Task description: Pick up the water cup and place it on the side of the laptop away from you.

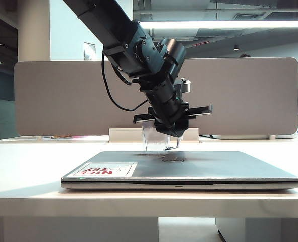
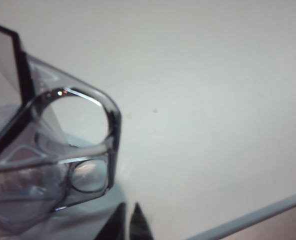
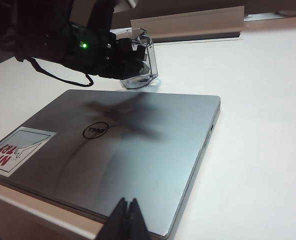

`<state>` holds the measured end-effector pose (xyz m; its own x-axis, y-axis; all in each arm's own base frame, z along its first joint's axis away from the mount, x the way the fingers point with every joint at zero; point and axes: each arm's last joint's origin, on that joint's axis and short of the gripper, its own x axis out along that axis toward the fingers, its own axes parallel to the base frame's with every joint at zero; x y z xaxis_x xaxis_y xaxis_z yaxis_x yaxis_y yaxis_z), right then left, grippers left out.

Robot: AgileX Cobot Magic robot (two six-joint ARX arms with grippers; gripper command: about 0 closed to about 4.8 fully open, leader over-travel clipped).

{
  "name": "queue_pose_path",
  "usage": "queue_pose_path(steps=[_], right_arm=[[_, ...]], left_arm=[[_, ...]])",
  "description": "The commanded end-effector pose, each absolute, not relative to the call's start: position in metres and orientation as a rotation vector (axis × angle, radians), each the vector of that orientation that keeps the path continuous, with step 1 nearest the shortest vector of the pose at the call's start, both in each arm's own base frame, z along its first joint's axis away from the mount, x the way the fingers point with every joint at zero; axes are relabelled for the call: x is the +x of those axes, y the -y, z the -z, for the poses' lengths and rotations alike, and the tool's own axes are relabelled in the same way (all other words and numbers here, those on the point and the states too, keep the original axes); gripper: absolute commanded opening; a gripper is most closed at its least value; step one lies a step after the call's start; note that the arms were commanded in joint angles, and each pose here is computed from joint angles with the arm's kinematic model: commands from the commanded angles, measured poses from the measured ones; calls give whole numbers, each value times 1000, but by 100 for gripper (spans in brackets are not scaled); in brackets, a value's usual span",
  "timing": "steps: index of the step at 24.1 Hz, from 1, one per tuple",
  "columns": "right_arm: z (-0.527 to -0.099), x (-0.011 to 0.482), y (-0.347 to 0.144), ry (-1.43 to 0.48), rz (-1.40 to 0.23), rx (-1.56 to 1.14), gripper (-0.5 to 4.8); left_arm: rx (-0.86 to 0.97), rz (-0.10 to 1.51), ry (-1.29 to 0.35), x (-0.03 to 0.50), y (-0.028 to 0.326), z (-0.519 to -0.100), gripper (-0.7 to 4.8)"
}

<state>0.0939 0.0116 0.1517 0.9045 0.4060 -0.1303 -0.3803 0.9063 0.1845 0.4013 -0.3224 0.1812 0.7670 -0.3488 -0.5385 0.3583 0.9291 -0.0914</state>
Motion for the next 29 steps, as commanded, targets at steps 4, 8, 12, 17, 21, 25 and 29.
queue_pose_path(steps=[4,8,12,17,21,25,29], right_arm=[[-152,94,-12,-158,-410,158,-8],[-152,94,-12,-158,-410,158,-8],[-152,94,-12,-159,-411,158,-8],[-152,94,-12,-159,-410,158,-8],[-152,94,-12,-159,-410,158,-8],[-152,94,-12,-159,-410,158,-8],[-152,94,-12,-159,-410,158,-8]], left_arm=[[5,395,-522,404,325,-189,-5],[-12,401,-487,405,326,-192,-5],[2,411,-460,408,328,-185,-6],[18,417,-447,411,330,-176,-6],[55,429,-412,412,330,-178,-5],[52,413,-396,419,322,-179,-5],[43,412,-382,422,320,-180,-6]])
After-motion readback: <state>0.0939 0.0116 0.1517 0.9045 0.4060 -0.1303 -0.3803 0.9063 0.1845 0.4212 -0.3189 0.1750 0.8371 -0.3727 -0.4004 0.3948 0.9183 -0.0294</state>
